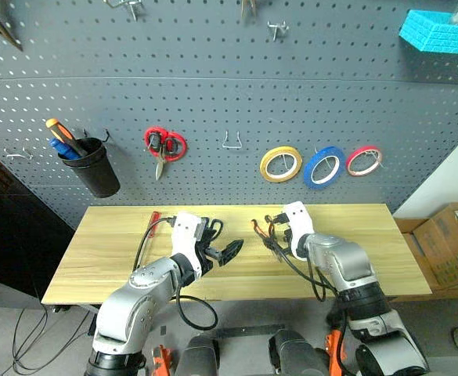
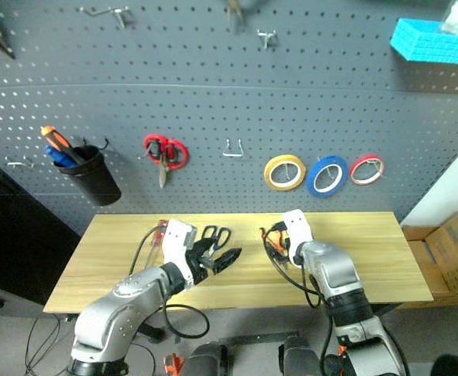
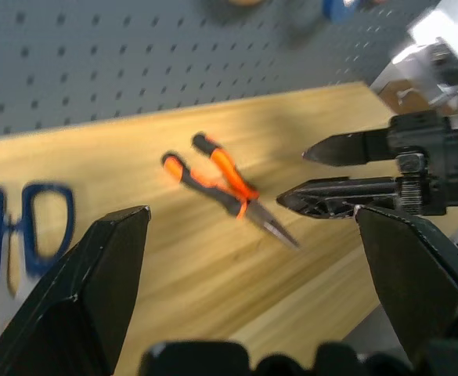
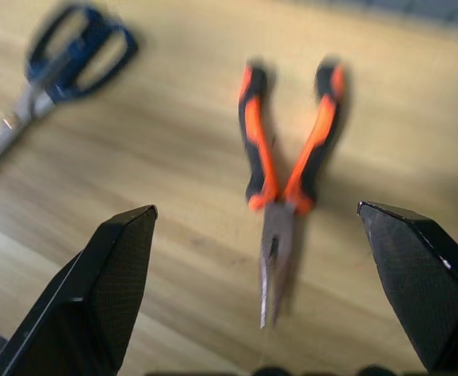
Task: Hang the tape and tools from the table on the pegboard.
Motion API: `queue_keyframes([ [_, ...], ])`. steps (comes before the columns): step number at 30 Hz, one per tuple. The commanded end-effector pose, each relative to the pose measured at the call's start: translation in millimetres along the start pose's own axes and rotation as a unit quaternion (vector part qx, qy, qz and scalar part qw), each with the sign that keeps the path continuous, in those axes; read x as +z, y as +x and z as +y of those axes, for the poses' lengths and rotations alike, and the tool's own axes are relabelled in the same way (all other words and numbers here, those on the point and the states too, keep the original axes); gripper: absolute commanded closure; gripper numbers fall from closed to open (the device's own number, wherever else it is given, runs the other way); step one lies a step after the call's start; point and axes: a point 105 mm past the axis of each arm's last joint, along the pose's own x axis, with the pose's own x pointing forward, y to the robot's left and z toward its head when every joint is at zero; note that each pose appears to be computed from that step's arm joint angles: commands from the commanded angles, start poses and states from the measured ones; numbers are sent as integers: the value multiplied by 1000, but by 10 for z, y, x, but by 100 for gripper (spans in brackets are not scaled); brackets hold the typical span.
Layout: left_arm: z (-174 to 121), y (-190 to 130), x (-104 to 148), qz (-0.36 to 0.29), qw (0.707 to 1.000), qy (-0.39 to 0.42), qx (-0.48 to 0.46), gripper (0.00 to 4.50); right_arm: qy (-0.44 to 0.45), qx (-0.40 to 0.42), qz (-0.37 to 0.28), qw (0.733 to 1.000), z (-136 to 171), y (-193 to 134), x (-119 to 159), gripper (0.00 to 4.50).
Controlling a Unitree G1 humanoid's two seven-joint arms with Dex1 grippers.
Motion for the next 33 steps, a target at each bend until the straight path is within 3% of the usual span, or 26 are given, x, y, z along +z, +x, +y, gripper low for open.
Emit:
queue_keyframes([
  [1,-21,-76,67,-18,1000,5,8,0,11,-7,-4,1000,-61,40,120,3],
  [10,-83,-44,93,-22,1000,2,7,0,47,-25,17,998,-156,161,143,3],
  [24,-72,-54,84,-18,1000,1,10,0,51,-9,15,999,73,326,373,3],
  [33,-84,-96,75,-16,1000,-2,12,0,32,-28,24,999,16,421,306,3],
])
